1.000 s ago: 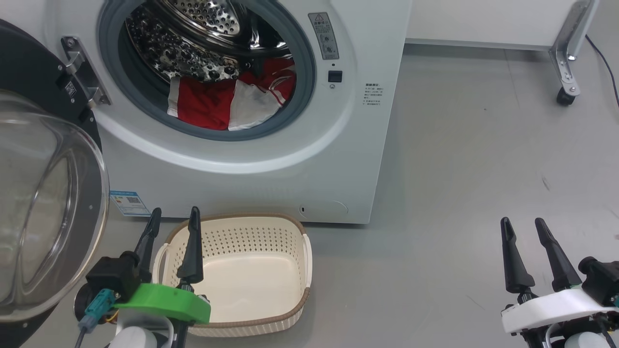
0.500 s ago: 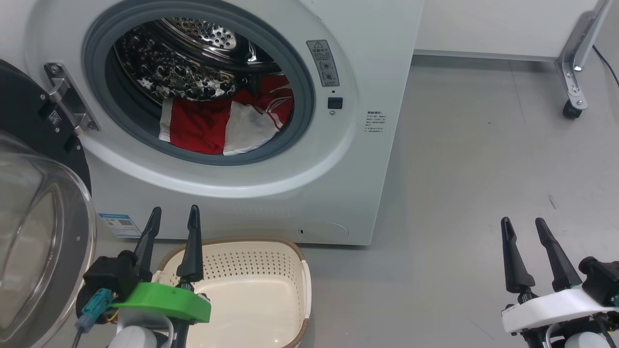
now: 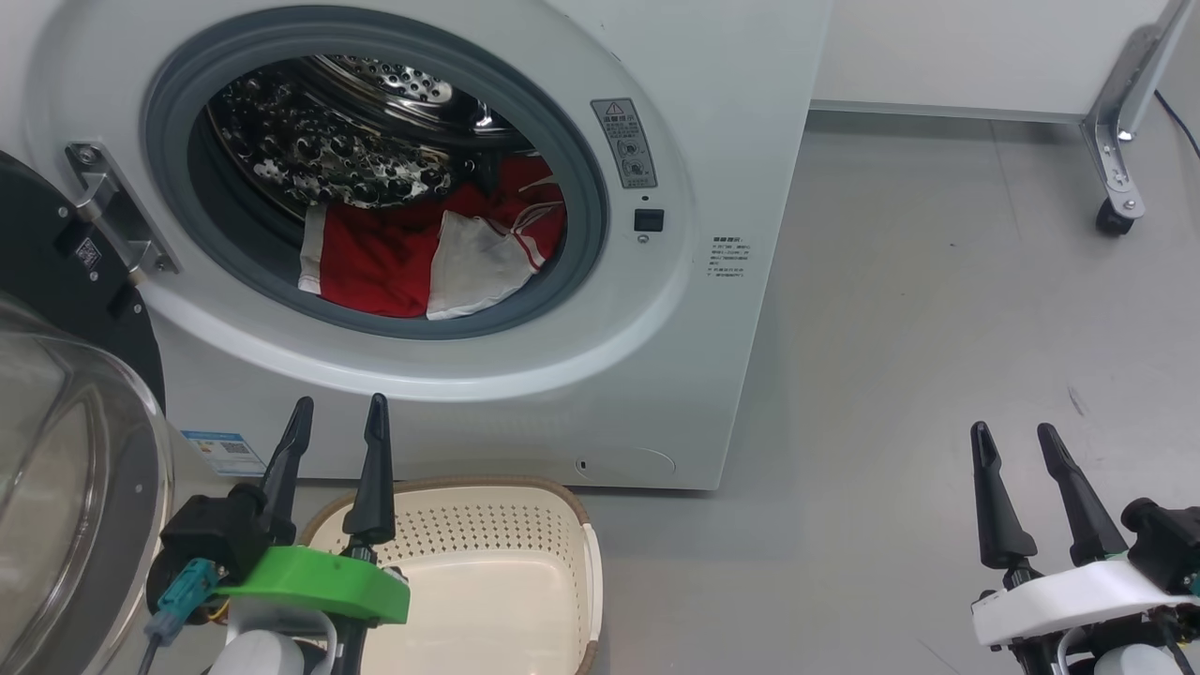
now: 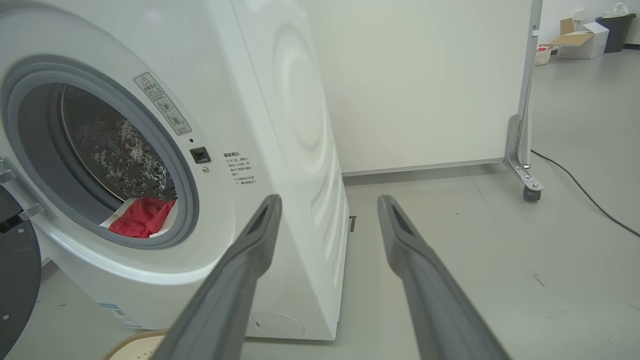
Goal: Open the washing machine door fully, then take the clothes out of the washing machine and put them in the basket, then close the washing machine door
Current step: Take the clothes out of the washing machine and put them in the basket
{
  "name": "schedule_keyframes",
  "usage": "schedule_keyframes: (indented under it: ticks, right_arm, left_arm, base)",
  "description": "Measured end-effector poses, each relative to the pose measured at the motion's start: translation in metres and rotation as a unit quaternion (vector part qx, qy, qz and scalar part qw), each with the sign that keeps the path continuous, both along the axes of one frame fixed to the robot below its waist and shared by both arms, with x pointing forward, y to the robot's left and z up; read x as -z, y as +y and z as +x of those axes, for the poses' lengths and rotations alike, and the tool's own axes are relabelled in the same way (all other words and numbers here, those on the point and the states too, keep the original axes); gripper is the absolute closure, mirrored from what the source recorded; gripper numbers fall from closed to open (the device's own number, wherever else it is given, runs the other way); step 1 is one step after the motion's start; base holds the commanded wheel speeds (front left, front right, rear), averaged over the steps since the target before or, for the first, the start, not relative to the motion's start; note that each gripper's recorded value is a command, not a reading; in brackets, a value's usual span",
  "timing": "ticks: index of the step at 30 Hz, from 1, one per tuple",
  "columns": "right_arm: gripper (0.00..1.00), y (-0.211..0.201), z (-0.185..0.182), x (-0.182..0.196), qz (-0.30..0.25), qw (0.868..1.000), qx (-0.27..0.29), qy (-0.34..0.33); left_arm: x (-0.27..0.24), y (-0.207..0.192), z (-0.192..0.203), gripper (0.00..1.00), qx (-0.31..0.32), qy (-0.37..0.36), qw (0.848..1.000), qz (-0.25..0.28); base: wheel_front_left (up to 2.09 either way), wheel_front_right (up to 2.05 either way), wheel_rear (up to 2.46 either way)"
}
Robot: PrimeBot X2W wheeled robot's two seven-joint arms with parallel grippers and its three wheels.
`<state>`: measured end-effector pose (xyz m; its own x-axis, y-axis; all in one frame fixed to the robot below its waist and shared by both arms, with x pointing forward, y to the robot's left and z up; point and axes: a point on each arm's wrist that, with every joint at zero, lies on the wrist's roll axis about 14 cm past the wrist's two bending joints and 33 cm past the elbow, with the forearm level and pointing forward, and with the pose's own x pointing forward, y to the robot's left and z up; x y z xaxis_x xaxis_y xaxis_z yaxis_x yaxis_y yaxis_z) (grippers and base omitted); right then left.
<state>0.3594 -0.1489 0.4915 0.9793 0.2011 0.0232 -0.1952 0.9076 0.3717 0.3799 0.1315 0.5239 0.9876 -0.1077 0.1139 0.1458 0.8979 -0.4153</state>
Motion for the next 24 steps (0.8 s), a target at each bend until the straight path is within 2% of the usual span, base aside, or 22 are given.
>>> schedule_keyframes:
  ticks: [24]
  right_arm:
    - [0.00, -0.0015, 0.0004, 0.0046, -0.001, 1.000, 0.002, 0.007]
  left_arm:
    - [0.0051, -0.0021, 0.0014, 0.00, 0.003, 0.007, 1.000, 0.001]
  base:
    - [0.01, -0.01, 0.00]
